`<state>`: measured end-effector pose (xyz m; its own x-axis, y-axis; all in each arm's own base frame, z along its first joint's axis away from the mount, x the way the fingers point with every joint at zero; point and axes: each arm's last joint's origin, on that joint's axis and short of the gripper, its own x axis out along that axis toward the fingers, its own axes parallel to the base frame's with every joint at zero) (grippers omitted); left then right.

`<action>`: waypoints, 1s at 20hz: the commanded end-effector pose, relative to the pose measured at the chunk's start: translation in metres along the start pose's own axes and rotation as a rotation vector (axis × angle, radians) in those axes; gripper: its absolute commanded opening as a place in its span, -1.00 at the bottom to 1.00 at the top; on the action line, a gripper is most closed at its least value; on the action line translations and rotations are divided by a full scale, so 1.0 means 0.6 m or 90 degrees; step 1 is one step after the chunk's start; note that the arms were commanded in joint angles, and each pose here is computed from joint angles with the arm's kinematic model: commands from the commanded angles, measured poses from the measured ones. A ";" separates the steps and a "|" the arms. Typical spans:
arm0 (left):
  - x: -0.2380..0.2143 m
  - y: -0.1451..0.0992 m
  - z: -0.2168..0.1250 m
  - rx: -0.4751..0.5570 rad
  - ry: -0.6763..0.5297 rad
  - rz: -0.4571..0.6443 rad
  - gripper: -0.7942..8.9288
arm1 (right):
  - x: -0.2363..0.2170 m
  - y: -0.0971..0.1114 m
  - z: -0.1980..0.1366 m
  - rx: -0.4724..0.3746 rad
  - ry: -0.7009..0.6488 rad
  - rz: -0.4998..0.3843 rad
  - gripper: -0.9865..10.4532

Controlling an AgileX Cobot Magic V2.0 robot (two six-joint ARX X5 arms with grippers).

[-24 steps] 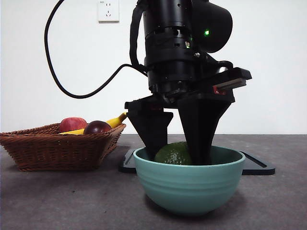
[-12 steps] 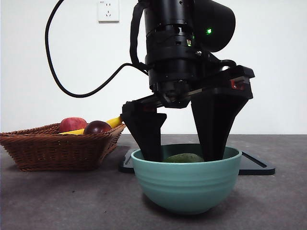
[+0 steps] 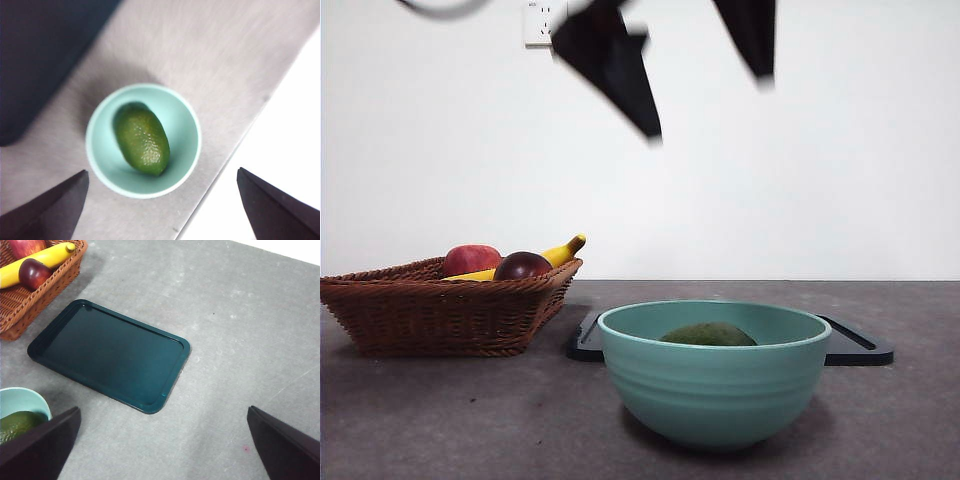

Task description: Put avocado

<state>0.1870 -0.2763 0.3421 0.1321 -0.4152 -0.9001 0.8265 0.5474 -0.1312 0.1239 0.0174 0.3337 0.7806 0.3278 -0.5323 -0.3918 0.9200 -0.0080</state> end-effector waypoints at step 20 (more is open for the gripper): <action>-0.258 0.005 -0.364 -0.088 -0.403 0.200 0.58 | -0.001 0.005 0.007 0.006 -0.009 0.016 0.59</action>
<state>0.0531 -0.0555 0.3873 0.6662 -0.5209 -0.5337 0.6342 0.7722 0.0380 0.1234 0.0204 0.3338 0.7724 0.3471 -0.5319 -0.4097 0.9122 0.0004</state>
